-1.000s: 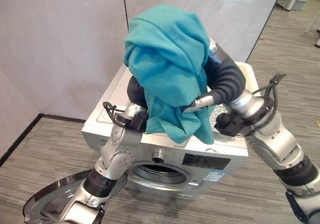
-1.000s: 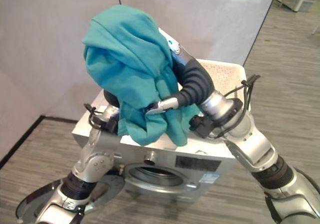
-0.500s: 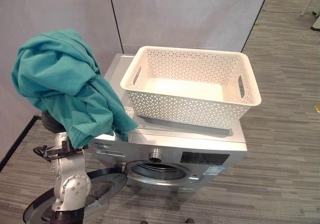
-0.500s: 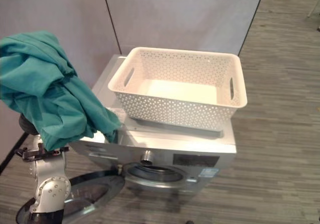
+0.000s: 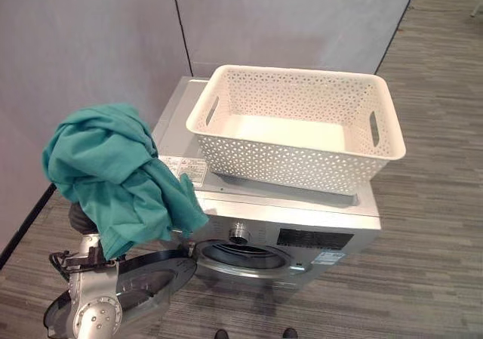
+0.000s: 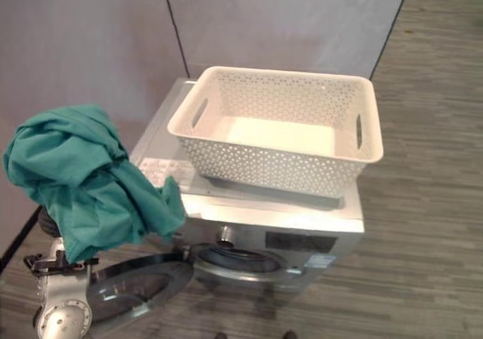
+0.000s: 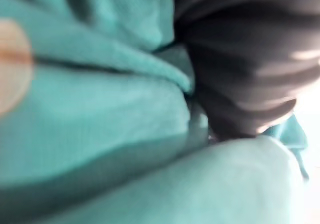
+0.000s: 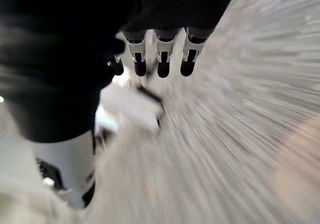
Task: Grab the laundry basket,head to the washer,open it,put in the laundry and shut it.
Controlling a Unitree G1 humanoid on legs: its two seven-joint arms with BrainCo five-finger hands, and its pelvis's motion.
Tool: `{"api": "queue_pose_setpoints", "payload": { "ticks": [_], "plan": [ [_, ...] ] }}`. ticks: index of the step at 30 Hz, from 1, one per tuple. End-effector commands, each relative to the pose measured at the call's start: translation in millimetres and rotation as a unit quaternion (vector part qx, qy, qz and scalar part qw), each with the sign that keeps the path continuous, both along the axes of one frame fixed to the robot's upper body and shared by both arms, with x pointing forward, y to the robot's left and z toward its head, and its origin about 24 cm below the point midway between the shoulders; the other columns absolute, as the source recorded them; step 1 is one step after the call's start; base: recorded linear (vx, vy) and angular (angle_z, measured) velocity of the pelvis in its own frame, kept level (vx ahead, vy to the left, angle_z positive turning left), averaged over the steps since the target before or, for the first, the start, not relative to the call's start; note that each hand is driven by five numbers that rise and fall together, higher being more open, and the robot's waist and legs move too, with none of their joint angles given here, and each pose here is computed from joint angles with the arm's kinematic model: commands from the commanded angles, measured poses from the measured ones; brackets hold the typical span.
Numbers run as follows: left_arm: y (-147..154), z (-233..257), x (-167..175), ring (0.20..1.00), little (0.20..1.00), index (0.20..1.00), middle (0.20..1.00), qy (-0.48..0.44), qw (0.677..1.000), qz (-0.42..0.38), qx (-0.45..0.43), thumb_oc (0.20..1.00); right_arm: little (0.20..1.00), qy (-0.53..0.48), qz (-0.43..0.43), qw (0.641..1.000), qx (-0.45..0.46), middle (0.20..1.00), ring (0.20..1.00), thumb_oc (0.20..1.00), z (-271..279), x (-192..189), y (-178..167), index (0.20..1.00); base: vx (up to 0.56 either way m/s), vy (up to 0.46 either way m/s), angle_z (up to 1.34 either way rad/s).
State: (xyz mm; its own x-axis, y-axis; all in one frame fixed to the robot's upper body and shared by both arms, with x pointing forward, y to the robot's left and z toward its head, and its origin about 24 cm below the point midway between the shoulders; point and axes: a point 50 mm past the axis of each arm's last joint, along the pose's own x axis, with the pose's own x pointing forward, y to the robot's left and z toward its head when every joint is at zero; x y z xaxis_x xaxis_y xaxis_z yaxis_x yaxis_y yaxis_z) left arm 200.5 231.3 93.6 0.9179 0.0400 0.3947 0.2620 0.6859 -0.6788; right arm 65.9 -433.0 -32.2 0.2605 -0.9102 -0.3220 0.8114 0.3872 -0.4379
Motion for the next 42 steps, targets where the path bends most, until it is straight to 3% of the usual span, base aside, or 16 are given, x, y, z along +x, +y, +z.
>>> {"api": "queue_pose_setpoints", "payload": {
  "ticks": [1,6,8,18,29,32,33,37,42],
  "plan": [
    [5.8,-6.8,-5.0,0.200,0.200,0.200,0.200,0.019,0.998,-0.042,0.030,0.200,1.000,-0.006,0.096,0.993,0.075,1.000,1.000,1.000,-24.8,36.5,29.9,1.000,-0.04,0.000,-0.01],
    [16.3,-73.7,-27.4,0.200,0.200,0.200,0.200,0.191,0.976,-0.087,0.065,0.200,1.000,0.103,0.263,0.946,0.161,1.000,1.000,1.000,-68.2,52.1,91.1,1.000,-0.01,-0.013,0.08],
    [28.3,-111.4,-59.8,0.200,0.200,0.200,0.200,0.303,0.939,-0.118,0.115,0.200,1.000,0.173,0.396,0.890,0.148,1.000,1.000,1.000,-75.4,66.1,119.6,1.000,-0.01,-0.037,0.15],
    [26.0,-168.2,-103.7,0.200,0.200,0.200,0.200,0.454,0.855,-0.173,0.183,0.200,1.000,0.182,0.488,0.848,0.098,1.000,1.000,1.000,-62.3,88.7,130.4,1.000,-0.04,-0.005,0.03],
    [-33.7,-160.6,-19.5,0.200,0.200,0.200,0.200,0.383,0.904,-0.116,0.147,0.200,1.000,0.089,0.469,0.878,0.033,1.000,1.000,1.000,-32.1,138.8,137.0,1.000,-0.12,0.027,-0.05],
    [-66.0,-122.5,65.7,0.200,0.200,0.200,0.200,0.320,0.944,-0.030,0.077,0.200,1.000,0.046,0.475,0.879,0.011,1.000,1.000,1.000,-27.2,147.8,160.9,1.000,-0.08,-0.028,-0.35],
    [-66.0,-122.2,66.1,0.200,0.200,0.200,0.200,0.320,0.944,-0.030,0.077,0.200,1.000,0.045,0.475,0.879,0.011,1.000,1.000,1.000,-26.9,148.2,160.8,1.000,-0.01,-0.016,-0.47],
    [-64.5,-77.8,127.3,0.200,0.200,0.200,0.200,0.291,0.955,0.055,0.028,0.200,1.000,0.034,0.481,0.876,0.016,1.000,1.000,1.000,-29.4,153.5,175.9,1.000,0.02,-0.015,-0.24],
    [-28.8,11.0,182.9,0.200,0.200,0.200,0.200,0.222,0.956,0.182,-0.058,0.200,1.000,0.032,0.500,0.865,0.009,1.000,1.000,1.000,-29.4,155.6,186.4,1.000,0.07,-0.026,-0.22]
  ]
}}
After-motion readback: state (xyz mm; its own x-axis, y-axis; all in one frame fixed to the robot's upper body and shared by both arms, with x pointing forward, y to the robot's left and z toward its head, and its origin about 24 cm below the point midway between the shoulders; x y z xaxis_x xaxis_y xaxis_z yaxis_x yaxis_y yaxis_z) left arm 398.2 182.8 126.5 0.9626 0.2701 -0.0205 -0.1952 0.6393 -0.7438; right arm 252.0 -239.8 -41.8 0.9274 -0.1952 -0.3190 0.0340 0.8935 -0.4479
